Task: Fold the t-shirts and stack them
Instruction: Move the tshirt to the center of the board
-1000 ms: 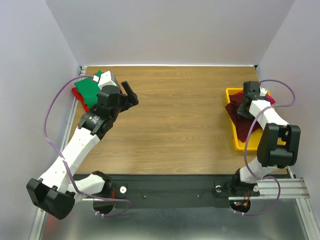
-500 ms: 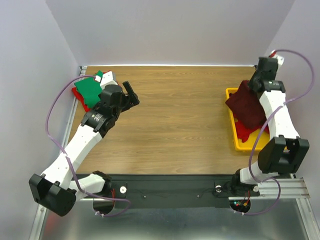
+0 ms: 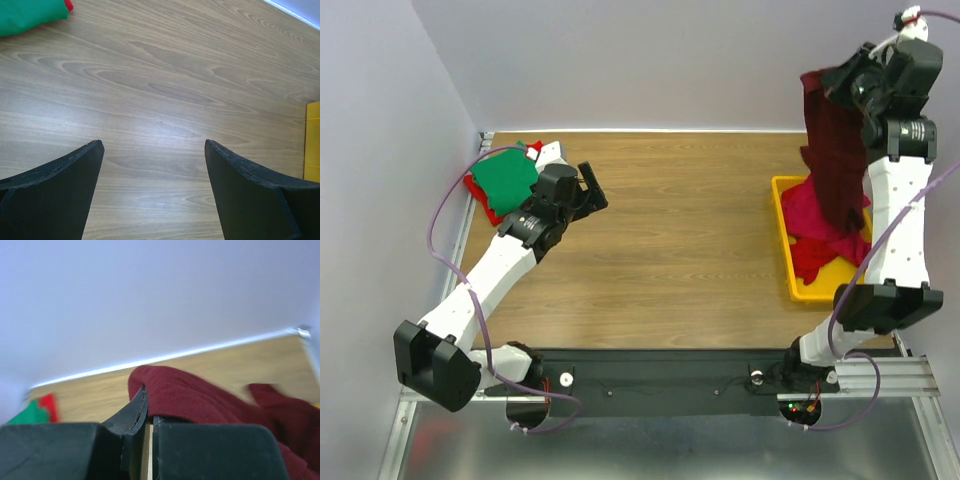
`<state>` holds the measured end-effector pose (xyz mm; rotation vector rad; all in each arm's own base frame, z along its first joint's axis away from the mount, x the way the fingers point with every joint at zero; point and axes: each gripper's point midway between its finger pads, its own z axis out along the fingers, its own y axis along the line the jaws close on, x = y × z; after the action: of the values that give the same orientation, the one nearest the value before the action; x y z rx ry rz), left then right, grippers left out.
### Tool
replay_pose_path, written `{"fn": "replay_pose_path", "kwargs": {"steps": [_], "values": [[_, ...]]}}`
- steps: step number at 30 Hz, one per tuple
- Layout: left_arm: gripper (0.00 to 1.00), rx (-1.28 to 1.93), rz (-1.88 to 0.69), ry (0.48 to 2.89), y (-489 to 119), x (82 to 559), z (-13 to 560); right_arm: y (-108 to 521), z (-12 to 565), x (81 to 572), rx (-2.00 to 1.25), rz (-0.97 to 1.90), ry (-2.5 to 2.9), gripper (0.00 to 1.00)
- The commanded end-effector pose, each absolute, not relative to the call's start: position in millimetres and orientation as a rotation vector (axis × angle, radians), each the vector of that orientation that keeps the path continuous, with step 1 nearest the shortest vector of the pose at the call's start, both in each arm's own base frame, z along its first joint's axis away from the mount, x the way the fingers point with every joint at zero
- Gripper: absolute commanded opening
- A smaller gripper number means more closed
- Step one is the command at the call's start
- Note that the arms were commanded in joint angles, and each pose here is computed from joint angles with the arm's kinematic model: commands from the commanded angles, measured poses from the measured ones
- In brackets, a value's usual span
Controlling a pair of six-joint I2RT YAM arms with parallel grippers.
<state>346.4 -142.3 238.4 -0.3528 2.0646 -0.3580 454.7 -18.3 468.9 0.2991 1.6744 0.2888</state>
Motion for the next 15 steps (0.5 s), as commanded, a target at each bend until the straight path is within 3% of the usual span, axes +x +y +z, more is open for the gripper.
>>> {"fn": "replay_pose_path", "kwargs": {"steps": [1,6,12,15], "values": [[0.94,-0.328,-0.399,1.988,-148.5,355.8,266.9,62.5,530.9,445.6,-0.011,0.644,1.566,0.0],[0.94,-0.33,-0.405,1.997,-150.1,356.2,263.6,127.1,589.6,416.2,-0.234,0.828,1.428,0.0],[0.94,-0.328,-0.401,1.997,-150.1,356.9,264.2,214.8,617.5,368.9,-0.469,1.095,1.296,0.0],[0.94,-0.334,-0.4,2.005,-149.9,356.2,262.2,223.1,626.9,359.9,-0.473,1.149,1.261,0.0]]}}
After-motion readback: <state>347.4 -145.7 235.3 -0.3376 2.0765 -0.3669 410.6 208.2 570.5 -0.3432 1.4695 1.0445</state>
